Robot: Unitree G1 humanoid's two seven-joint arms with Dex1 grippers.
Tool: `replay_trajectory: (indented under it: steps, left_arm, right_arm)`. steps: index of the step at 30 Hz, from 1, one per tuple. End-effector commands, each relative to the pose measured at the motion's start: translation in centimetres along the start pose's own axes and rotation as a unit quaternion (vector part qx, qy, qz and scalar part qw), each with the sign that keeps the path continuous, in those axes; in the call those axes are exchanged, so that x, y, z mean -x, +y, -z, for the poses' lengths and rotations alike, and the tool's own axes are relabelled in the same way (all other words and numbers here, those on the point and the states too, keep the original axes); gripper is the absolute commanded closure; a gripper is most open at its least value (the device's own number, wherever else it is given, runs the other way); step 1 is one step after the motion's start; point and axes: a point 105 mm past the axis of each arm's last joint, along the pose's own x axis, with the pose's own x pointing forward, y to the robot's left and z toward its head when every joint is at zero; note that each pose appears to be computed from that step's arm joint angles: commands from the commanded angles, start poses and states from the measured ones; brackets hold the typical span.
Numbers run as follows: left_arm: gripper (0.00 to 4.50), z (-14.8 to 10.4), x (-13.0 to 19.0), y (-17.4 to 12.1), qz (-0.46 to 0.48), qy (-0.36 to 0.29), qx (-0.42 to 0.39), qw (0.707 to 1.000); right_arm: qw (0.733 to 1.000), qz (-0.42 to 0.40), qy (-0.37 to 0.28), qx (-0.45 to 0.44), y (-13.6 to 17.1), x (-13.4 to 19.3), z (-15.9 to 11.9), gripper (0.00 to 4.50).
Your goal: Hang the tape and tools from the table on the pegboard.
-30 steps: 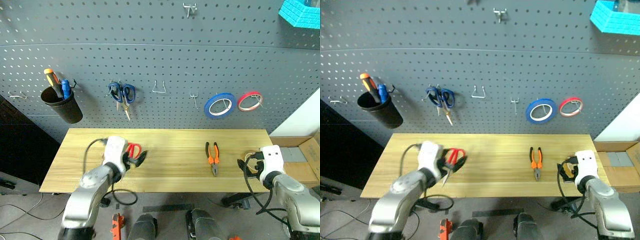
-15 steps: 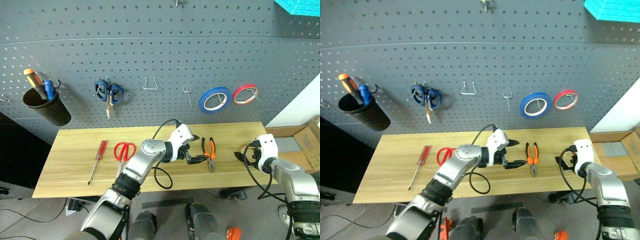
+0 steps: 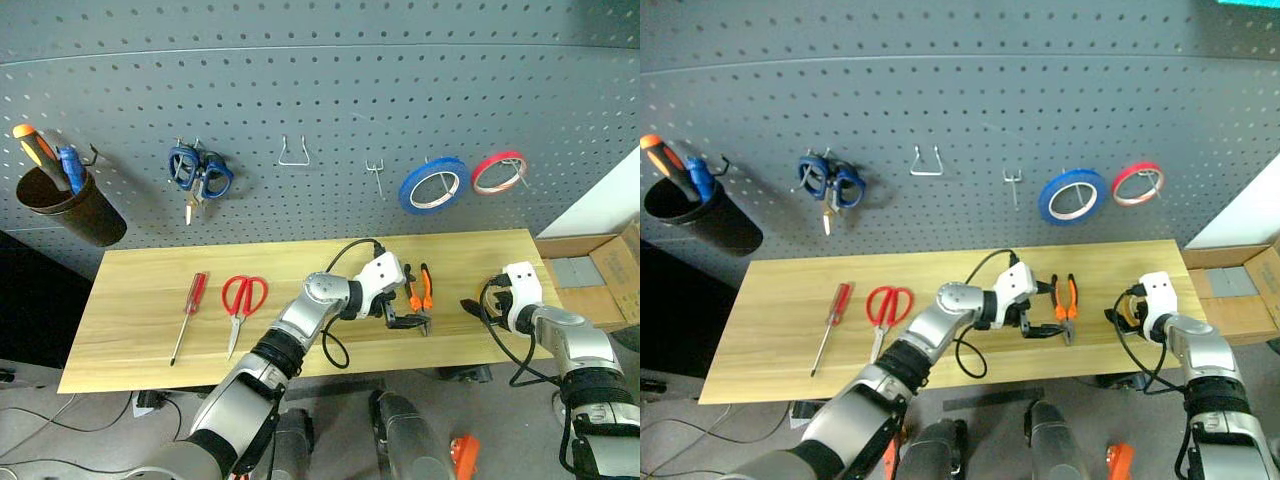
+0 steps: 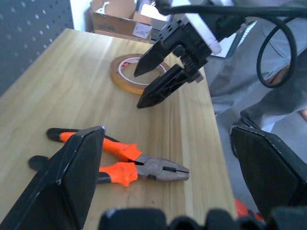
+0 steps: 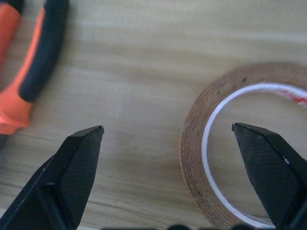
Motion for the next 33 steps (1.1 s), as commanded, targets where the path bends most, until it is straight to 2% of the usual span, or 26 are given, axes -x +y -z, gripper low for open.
replay_trajectory:
  steps: [1, 6, 7, 9, 20, 21, 28, 33]
  left_arm:
    - [0.01, -1.8, -0.8, 0.1, 0.010, -0.019, -0.026, 0.999]
    - [0.01, -1.8, -0.7, 0.1, 0.012, -0.020, -0.028, 0.999]
    - [0.00, -1.8, -0.7, 0.1, 0.013, -0.020, -0.028, 0.999]
    - [0.00, -1.7, -0.6, 0.1, 0.015, -0.021, -0.027, 0.999]
    - [0.00, -2.2, -0.6, 0.4, 0.020, -0.027, -0.026, 0.999]
    - [0.00, -2.3, -0.6, 0.4, 0.020, -0.027, -0.026, 0.999]
    - [0.00, -2.8, -0.3, 0.1, 0.009, -0.052, -0.037, 0.998]
    - [0.00, -3.0, 2.2, -0.6, -0.026, -0.084, -0.013, 0.996]
  right_arm:
    - [1.000, 0.011, 0.008, -0.016, -1.1, 0.0, 0.3, 0.00]
    - [1.000, 0.010, 0.012, -0.026, -1.5, -0.2, 0.4, 0.00]
    - [0.999, 0.011, 0.013, -0.027, -1.5, -0.2, 0.4, 0.30]
    - [0.999, 0.008, 0.014, -0.027, -1.5, -0.3, 0.5, 0.56]
    - [0.999, 0.013, 0.011, -0.027, -1.9, -0.4, 0.2, 4.24]
    - [0.999, 0.015, 0.010, -0.027, -2.0, -0.4, 0.1, 4.36]
    - [1.000, 0.028, -0.010, -0.001, -1.7, 0.2, -0.3, 4.36]
    - [0.995, 0.023, -0.054, 0.076, 1.1, 2.2, -1.3, 4.36]
